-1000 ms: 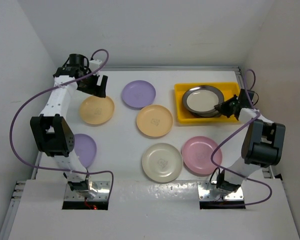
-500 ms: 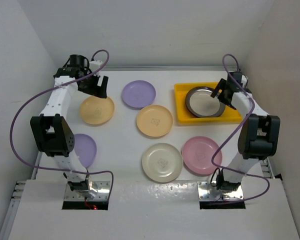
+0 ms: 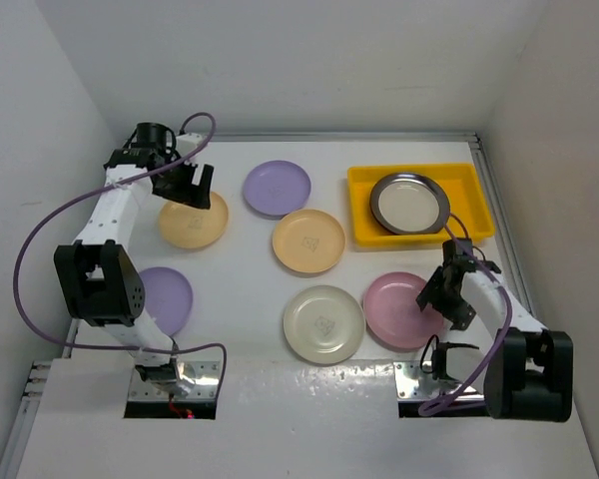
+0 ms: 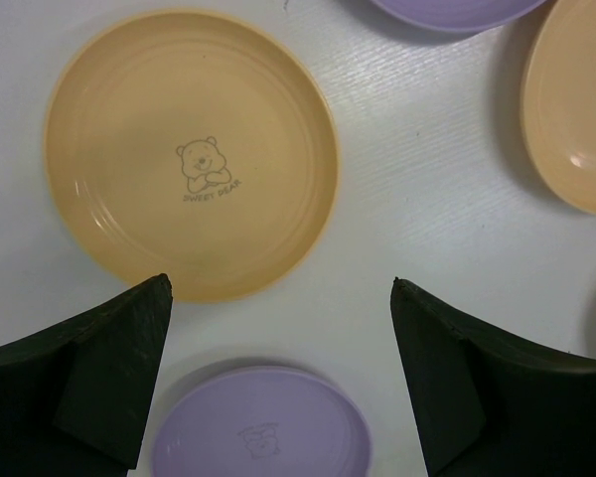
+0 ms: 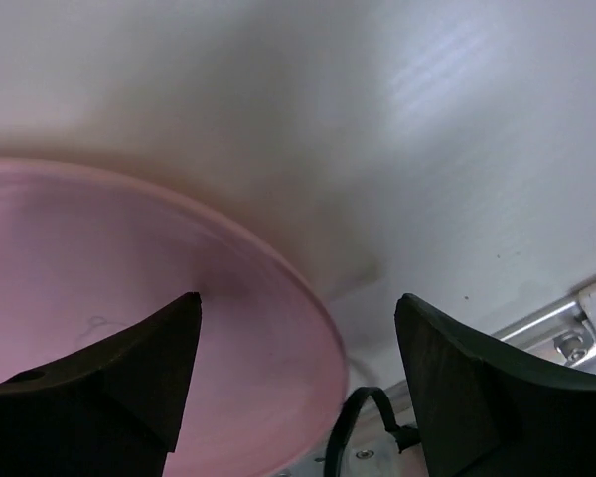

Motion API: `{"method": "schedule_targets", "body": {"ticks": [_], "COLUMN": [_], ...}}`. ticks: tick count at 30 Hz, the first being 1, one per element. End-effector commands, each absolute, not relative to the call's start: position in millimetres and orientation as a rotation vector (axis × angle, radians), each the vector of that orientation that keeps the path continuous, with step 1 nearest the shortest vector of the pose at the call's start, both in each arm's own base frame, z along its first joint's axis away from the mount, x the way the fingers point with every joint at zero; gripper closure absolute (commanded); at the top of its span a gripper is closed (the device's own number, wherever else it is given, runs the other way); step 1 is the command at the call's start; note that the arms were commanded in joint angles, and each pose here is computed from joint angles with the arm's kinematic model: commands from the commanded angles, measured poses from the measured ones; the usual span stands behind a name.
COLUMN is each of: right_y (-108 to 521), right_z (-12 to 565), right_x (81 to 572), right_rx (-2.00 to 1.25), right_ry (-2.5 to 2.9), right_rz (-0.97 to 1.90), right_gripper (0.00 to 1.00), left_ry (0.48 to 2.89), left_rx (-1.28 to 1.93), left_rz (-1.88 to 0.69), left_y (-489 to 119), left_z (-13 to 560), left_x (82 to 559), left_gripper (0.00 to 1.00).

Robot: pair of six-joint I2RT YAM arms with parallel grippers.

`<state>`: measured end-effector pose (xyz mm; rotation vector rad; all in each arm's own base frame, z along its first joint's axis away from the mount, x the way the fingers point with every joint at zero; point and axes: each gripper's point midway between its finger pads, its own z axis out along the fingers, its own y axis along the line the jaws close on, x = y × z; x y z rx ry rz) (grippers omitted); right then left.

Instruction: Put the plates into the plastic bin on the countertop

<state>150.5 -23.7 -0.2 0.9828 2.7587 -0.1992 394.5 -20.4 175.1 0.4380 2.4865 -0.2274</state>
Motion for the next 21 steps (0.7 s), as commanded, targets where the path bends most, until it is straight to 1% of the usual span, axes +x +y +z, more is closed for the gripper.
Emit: {"method": "schedule_targets", "body": {"ticks": [1,4,5,6,8,9,10,13,15,17,18,20,21], "right_y": [-30,-36,-37,-38,-35,-33,-33,-33,-30,-24,-19,-7,-4], "right_z": [-2,-12,-11,-17,-17,-19,-15,-3,8,30,36,65,90], "right_x": [150,148,153,148,151,149,149,142,142,157,150,167,178], "right_rx": [1.091,1.116,1.115,1.12,1.118,1.115,1.114,1.115,1.097,1.064,1.042,0.946,0.906], "right_ry": [2.654,2.661,2.654,2.691,2.713,2.735,2.743,2.732,2.718,2.642,2.665,2.6,2.565], "right_rz": [-0.24,-0.289,-0.291,-0.316,-0.294,-0.301,-0.309,-0.345,-0.319,-0.225,-0.223,-0.131,-0.099], "right_gripper": [0.23,0.33,0.38,0.56,0.75,0.95,1.0,1.0,1.0,1.0,1.0,1.0,1.0], "left_ry": [2.391,2.379,2.376,2.373,2.361,2.354,2.363,2.352,2.343,2.343,2.35,2.337,2.331], "left_rx": [0.422,0.426,0.431,0.431,0.435,0.425,0.424,0.428,0.429,0.441,0.441,0.442,0.456], "left_rz": [-0.232,-0.24,-0.253,-0.252,-0.259,-0.261,-0.264,-0.272,-0.269,-0.265,-0.267,-0.262,-0.269], "left_y": [-21,-23,-25,-25,-27,-27,-27,-29,-29,-28,-28,-27,-28], "left_z": [204,208,208,209,213,216,213,217,220,219,216,222,222], "left_x": [391,384,384,381,380,379,377,376,378,381,386,395,398], "left_gripper": [0.09,0.09,0.09,0.09,0.09,0.09,0.09,0.09,0.09,0.09,0.09,0.09,0.09]}}
